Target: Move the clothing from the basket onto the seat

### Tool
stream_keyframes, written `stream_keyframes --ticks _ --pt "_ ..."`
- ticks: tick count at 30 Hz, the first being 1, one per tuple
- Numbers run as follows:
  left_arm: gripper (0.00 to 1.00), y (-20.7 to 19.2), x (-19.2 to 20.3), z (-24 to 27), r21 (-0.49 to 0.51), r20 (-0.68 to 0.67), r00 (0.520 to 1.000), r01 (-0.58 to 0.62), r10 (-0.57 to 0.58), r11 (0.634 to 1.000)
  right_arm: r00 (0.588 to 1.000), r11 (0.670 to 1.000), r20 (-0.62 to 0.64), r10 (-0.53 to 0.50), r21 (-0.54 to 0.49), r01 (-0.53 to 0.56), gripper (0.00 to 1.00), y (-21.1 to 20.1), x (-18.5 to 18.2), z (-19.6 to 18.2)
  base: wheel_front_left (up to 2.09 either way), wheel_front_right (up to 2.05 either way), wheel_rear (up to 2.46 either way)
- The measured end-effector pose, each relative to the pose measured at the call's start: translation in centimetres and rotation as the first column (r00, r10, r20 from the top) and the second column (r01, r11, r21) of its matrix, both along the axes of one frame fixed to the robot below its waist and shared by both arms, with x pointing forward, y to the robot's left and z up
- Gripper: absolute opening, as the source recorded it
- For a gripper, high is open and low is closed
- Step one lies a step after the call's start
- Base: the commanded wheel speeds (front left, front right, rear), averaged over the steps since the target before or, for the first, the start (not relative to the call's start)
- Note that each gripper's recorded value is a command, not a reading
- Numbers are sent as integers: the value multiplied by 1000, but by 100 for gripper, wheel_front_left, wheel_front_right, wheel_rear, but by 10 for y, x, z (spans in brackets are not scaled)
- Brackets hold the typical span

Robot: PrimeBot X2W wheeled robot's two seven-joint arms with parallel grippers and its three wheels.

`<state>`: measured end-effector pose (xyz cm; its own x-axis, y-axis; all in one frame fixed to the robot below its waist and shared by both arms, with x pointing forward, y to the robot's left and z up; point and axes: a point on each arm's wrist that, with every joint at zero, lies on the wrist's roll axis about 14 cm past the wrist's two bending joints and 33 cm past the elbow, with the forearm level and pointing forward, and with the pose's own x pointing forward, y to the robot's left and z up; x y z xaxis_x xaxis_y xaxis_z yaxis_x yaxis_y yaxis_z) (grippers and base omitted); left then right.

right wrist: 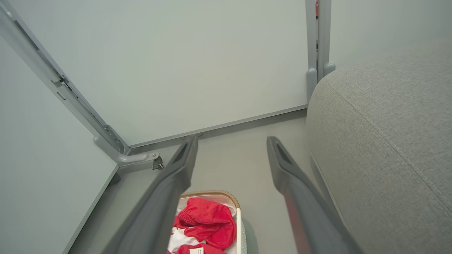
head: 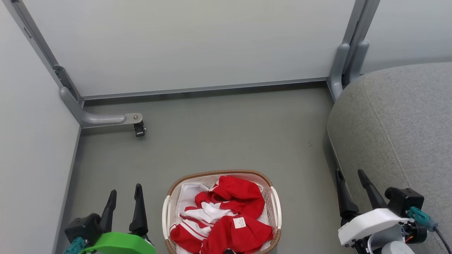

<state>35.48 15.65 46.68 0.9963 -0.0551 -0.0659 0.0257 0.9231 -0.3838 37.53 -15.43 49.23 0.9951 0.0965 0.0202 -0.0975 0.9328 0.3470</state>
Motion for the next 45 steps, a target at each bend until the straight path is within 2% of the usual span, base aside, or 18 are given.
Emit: stream_keyframes --ticks 29,45 --pt "100 -12 -8 -12 166 -3 998 65 -66 984 997 980 43 61 -195 -51 100 13 0 1 0 0 0" --pt "100 -12 -9 -18 150 -21 998 65 -63 986 998 979 37 57 -198 -48 100 11 1 -1 0 0 0"
